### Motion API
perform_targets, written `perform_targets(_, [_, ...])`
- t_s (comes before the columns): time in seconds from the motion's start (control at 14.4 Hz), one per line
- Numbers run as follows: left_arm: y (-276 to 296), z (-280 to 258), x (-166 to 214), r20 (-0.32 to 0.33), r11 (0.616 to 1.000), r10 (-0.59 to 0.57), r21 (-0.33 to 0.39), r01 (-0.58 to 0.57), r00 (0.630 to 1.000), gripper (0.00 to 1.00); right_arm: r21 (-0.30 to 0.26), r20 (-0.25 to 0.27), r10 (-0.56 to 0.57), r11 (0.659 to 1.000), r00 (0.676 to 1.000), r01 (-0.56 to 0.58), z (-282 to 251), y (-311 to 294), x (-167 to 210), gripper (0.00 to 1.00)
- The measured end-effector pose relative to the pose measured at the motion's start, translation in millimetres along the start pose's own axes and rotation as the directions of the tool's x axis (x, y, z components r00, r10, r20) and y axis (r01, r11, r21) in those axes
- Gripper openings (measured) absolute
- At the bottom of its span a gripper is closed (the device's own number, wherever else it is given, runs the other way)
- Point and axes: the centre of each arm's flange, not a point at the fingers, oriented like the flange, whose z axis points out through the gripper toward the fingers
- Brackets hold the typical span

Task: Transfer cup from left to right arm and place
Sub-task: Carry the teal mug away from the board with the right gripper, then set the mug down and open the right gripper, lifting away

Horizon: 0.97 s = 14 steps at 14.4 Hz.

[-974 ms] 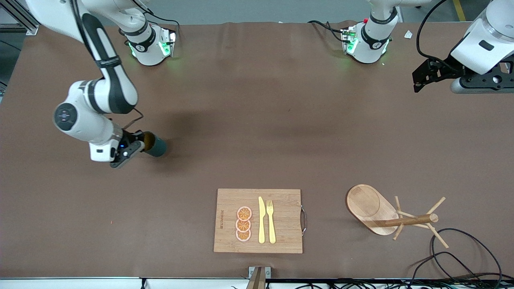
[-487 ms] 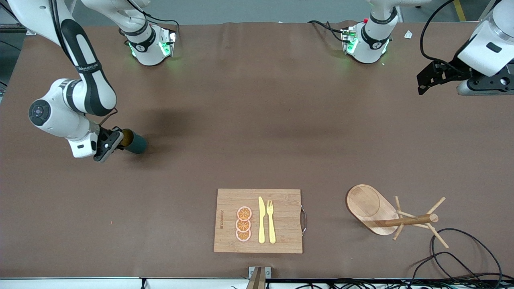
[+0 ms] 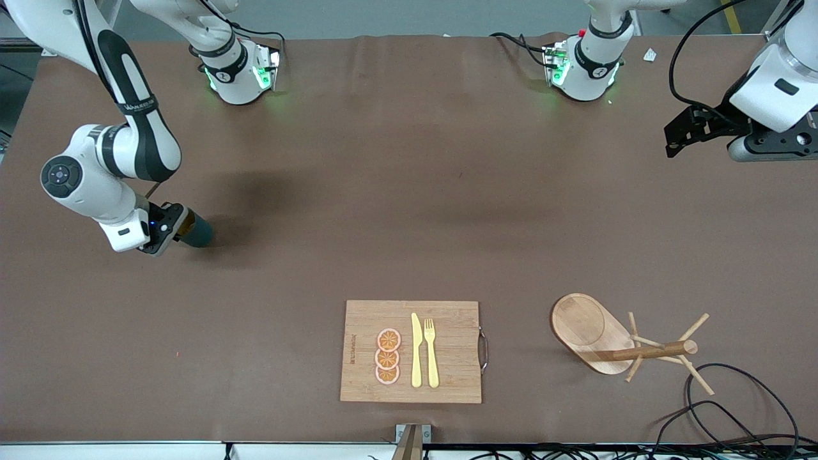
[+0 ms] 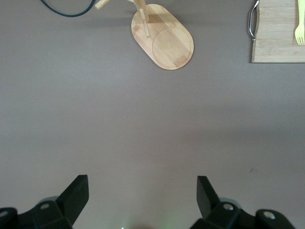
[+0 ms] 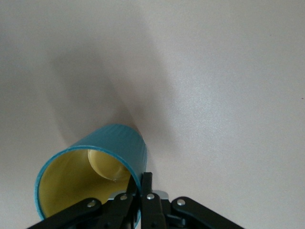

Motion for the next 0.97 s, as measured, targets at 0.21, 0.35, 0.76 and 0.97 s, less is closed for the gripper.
perform_targets(0.21, [-1.3, 0.2, -0.8, 0.006, 1.000, -0.001, 0.009, 0.001, 1.000, 1.00, 0.001, 0.005, -0.010, 1.000, 1.000, 0.010, 0.9, -0.5, -0.9, 0.04])
perform_targets(0.35, [-1.4, 0.1, -0.9, 0.007, 1.000, -0.001, 0.009, 0.001, 1.000, 1.00, 0.004, 0.006, -0.013, 1.000, 1.000, 0.013, 2.3, -1.2, -2.8, 0.04])
perform_targets(0.76, [0.6, 1.4, 0.5, 0.008, 1.000, 0.002, 0.009, -0.003, 1.000, 1.00, 0.008, 0.007, -0.031, 0.999, 0.999, 0.031, 3.9, -2.5, -3.6, 0.04])
perform_targets(0.97, [0.6, 4.3, 2.7, 0.013, 1.000, 0.002, 0.009, -0.002, 1.000, 1.00, 0.005, 0.006, -0.030, 1.000, 1.000, 0.030, 3.6, -2.1, -3.9, 0.28])
